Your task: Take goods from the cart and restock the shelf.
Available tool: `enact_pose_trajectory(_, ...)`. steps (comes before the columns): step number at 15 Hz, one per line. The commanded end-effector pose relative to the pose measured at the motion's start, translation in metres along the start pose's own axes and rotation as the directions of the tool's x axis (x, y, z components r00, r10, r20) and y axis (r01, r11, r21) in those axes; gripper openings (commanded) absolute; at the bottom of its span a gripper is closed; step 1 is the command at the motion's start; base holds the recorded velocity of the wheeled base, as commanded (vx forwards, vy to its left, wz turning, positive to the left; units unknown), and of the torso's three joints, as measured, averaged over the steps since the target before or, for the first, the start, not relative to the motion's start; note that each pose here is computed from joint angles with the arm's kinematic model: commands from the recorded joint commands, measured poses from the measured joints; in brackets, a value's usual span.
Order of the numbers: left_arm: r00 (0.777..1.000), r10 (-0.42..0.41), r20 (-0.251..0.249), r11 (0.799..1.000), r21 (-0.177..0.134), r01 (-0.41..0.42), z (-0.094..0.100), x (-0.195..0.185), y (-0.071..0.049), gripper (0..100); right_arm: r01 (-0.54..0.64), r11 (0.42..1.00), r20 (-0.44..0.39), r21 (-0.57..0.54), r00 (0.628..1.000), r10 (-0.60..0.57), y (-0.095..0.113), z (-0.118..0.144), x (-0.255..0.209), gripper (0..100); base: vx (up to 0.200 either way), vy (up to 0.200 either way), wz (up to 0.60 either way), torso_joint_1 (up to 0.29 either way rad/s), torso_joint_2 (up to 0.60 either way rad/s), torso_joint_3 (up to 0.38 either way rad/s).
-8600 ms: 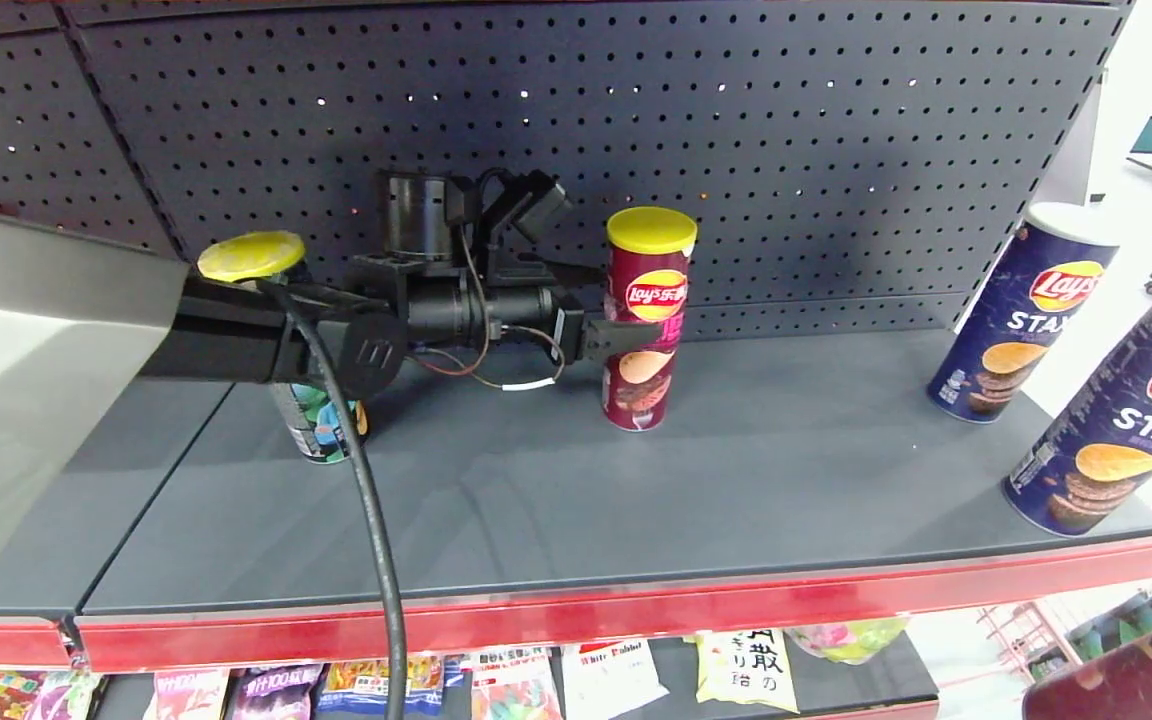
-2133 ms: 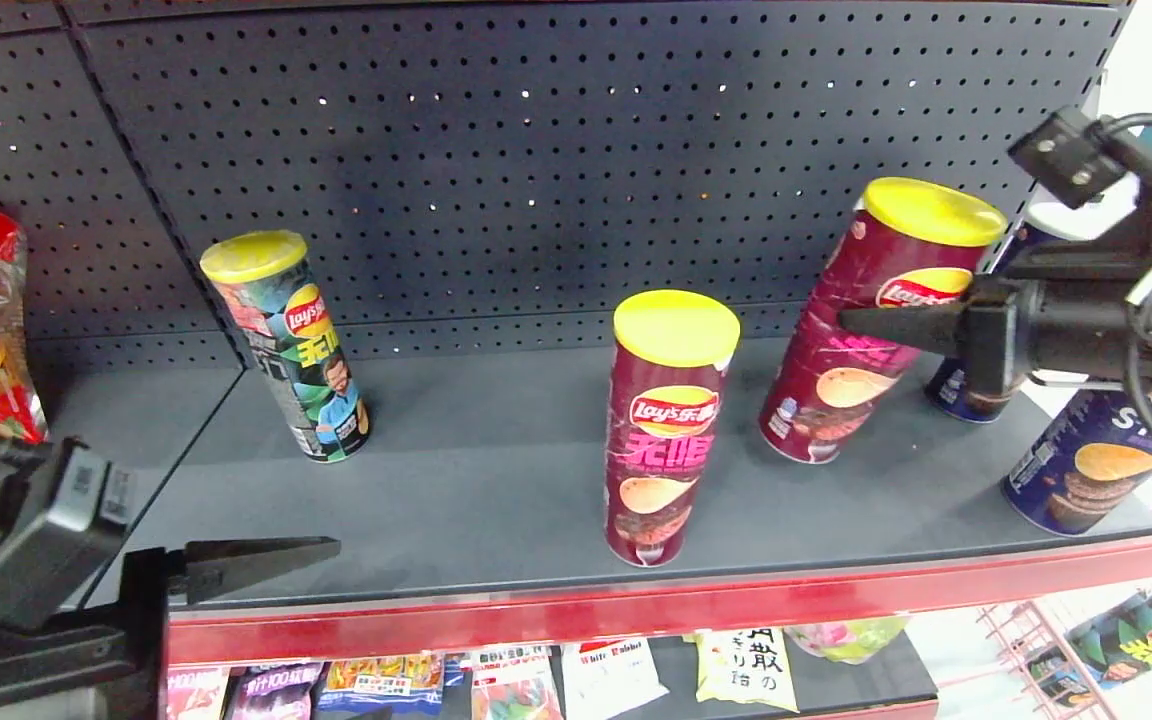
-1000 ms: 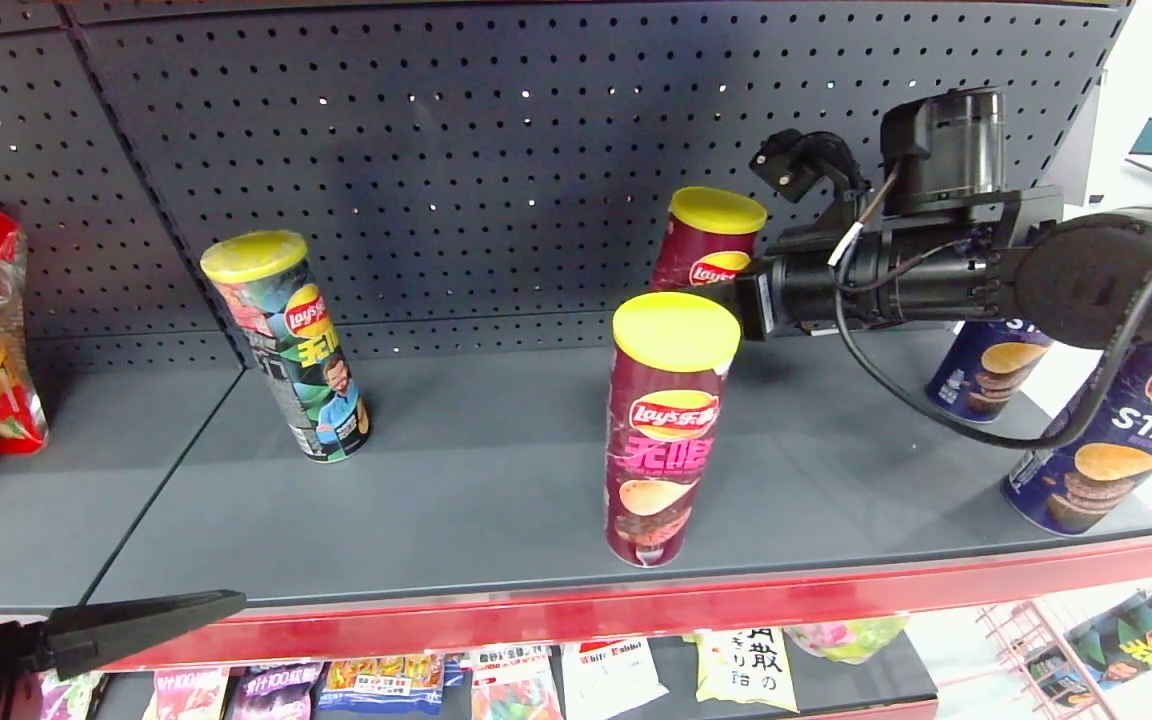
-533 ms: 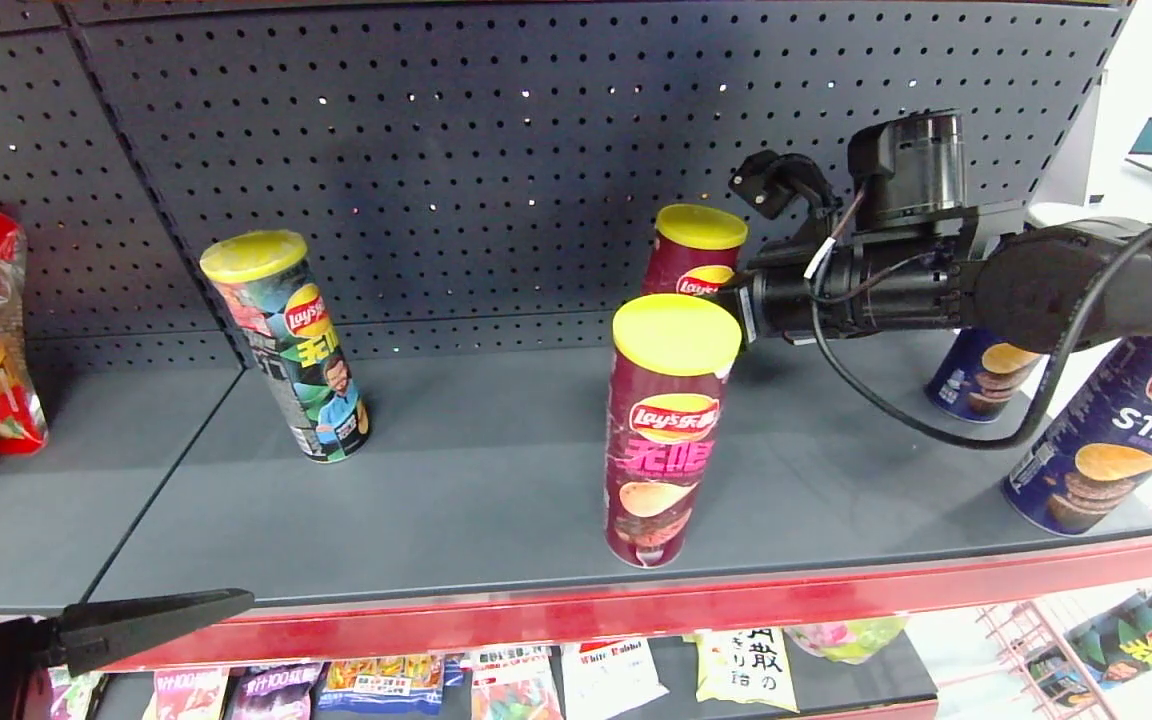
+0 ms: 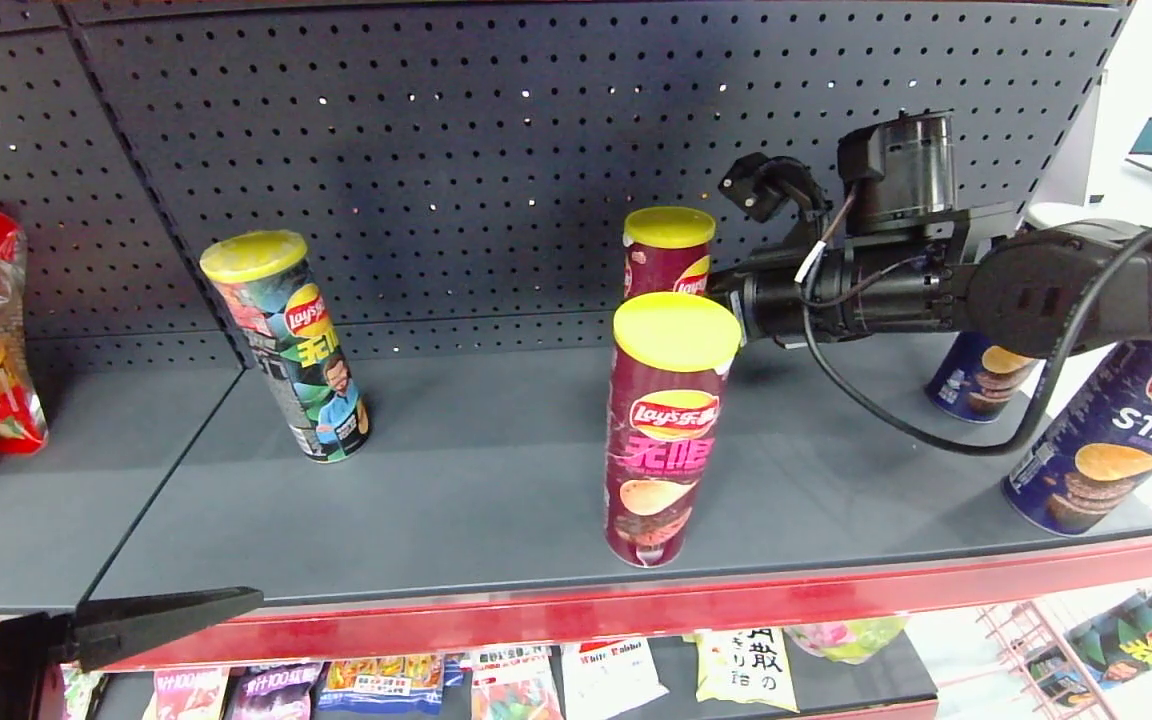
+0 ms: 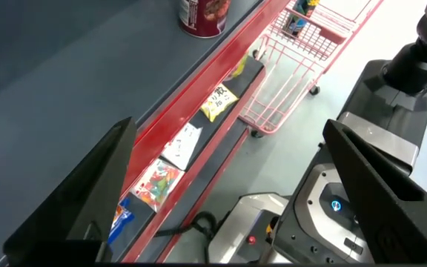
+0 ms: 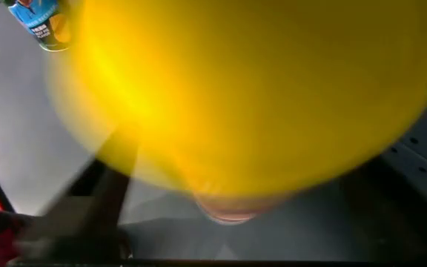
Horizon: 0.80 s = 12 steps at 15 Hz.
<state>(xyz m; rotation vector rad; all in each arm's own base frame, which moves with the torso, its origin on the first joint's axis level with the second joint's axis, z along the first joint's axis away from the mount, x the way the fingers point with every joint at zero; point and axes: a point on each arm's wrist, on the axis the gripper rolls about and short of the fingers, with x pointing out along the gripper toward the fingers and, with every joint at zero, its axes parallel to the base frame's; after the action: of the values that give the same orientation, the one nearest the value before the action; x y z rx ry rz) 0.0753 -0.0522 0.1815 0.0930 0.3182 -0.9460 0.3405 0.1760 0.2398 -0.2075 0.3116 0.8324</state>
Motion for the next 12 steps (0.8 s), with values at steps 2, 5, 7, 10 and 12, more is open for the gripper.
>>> enact_pose_trajectory(2,1.000,-0.002,-0.008,1.000,-0.004,0.002,0.000,0.002,0.001,100,0.005,1.000,0.008,-0.002,1.000,-0.005,0.003,0.003,-0.009,100,0.000,0.000,0.00,0.000,0.00,0.000)
enact_pose_trajectory(5,1.000,-0.003,-0.012,1.000,-0.006,0.003,0.002,0.004,0.002,100,0.024,1.000,-0.009,0.007,1.000,-0.024,0.010,0.000,-0.030,100,0.000,0.000,0.00,0.000,0.00,0.000)
enact_pose_trajectory(7,1.000,-0.002,-0.020,1.000,-0.008,0.002,0.004,0.008,0.004,100,0.038,0.999,-0.023,0.020,0.999,-0.038,0.016,-0.007,-0.046,100,0.000,0.000,0.00,0.000,0.00,0.000)
enact_pose_trajectory(10,0.999,-0.005,-0.045,1.000,-0.012,0.004,0.006,0.015,0.008,100,0.093,0.994,-0.062,0.057,0.994,-0.090,0.025,-0.022,-0.072,100,0.000,0.000,0.00,0.000,0.00,0.000)
enact_pose_trajectory(12,0.998,-0.006,-0.060,1.000,-0.017,0.005,0.007,0.019,0.010,100,0.124,0.989,-0.078,0.077,0.990,-0.118,0.033,-0.034,-0.096,100,0.000,0.000,0.00,0.000,0.00,0.000)
